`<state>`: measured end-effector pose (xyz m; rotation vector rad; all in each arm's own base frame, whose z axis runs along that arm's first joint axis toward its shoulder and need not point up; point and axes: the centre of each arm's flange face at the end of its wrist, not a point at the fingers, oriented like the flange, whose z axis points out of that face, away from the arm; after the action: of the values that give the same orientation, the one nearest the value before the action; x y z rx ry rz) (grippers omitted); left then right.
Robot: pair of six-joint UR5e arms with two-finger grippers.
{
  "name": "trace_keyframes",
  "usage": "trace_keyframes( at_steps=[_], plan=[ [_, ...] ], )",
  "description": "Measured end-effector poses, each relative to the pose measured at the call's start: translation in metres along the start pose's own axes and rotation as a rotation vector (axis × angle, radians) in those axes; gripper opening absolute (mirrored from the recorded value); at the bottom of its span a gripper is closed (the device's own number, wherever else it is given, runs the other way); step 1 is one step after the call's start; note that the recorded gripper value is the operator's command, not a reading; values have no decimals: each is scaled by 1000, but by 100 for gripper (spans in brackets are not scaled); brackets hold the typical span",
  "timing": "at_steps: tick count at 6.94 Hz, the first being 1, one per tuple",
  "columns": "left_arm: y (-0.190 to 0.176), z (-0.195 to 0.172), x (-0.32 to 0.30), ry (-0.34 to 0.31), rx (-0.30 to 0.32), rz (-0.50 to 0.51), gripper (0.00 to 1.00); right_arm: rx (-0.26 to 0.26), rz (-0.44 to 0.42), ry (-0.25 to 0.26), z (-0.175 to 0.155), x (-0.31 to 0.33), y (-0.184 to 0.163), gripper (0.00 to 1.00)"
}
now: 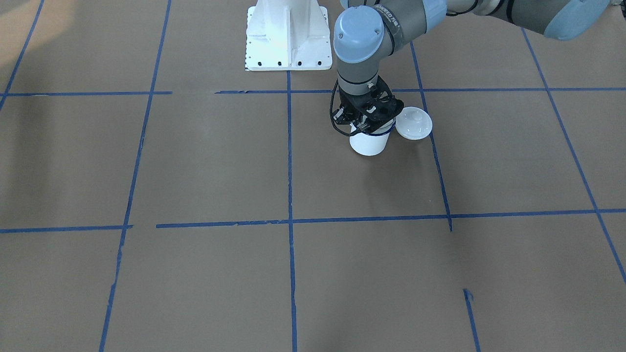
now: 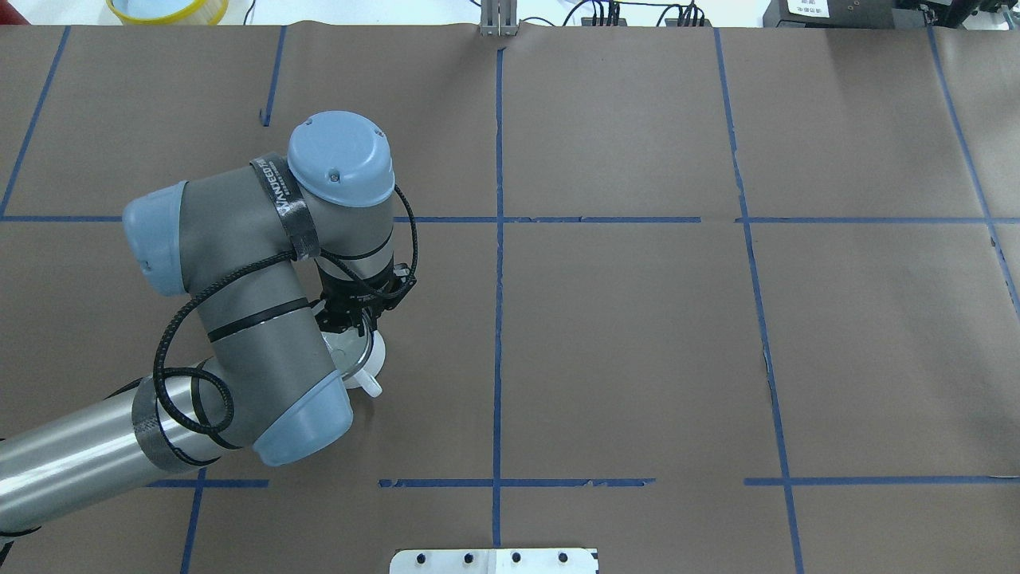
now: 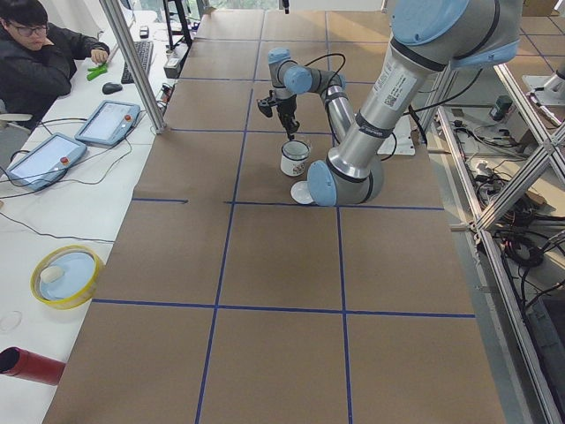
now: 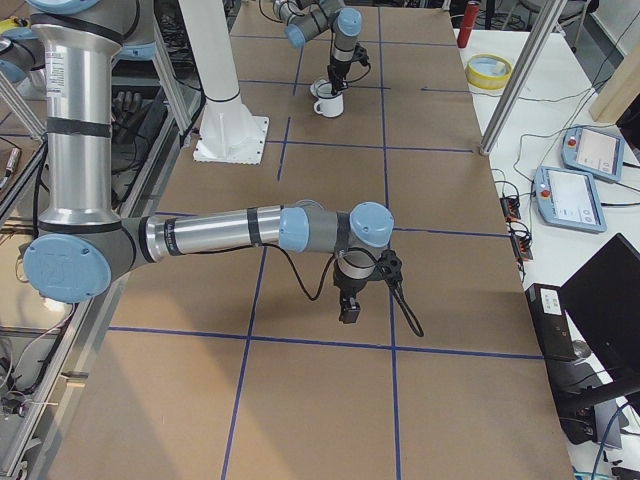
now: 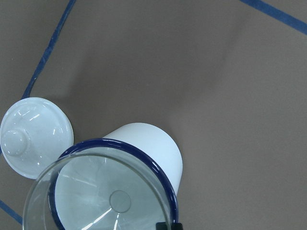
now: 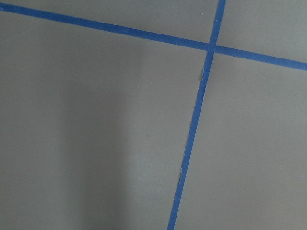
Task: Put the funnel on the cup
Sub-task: 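Open the left gripper and withdraw it from the funnel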
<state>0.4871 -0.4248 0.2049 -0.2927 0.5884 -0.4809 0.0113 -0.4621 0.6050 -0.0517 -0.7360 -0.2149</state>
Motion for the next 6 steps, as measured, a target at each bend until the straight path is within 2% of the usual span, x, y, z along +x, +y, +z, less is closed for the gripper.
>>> trace_keyframes(
  at_steps=[2, 3, 5, 6],
  plan=[
    [-9, -7, -4, 14, 18, 9, 100, 0, 0, 0, 0, 0, 0, 100],
    [-27, -28, -12, 52, 48, 54, 100, -1, 1, 0, 0, 0, 0, 100],
    [-92, -88, -72, 174, 145, 215, 100, -1, 1, 0, 0, 0, 0, 100],
    [-140, -107, -123, 222, 192, 308, 100, -2, 2, 0, 1, 1, 0, 100]
  ],
)
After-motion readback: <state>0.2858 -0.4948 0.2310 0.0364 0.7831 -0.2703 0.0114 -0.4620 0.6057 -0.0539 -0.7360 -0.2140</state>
